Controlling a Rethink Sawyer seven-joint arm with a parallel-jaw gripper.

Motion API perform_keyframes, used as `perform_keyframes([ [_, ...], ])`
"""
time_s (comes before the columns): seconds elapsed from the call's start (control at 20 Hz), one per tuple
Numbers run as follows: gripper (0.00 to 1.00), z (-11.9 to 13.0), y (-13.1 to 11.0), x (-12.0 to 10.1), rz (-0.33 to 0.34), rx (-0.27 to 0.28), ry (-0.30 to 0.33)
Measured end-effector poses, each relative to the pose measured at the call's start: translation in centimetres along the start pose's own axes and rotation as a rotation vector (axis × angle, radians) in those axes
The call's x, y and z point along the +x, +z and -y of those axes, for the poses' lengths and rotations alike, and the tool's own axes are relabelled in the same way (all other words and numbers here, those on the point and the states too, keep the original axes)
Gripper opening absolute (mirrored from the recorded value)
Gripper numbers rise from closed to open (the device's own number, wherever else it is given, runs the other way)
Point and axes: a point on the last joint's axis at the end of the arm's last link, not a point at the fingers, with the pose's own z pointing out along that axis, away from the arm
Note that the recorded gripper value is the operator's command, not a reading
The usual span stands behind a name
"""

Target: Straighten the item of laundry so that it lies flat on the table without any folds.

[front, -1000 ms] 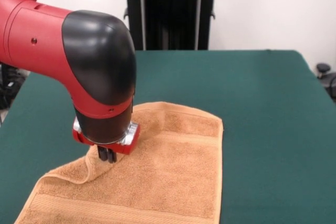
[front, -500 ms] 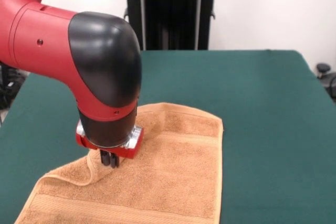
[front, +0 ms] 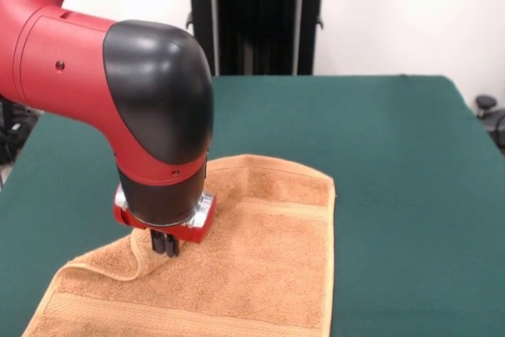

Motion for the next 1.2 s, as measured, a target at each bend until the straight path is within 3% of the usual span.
perform_keyframes([
  [0.55, 0.00, -0.9, -0.2, -0.9, 0.037, -0.021, -0.004],
  [0.9, 0.00, -2.0, 0.1, -1.9, 0.104, -0.051, -0.006],
  [1.2, 0.00, -2.0, -0.4, -1.8, 0.107, -0.058, -0.001],
])
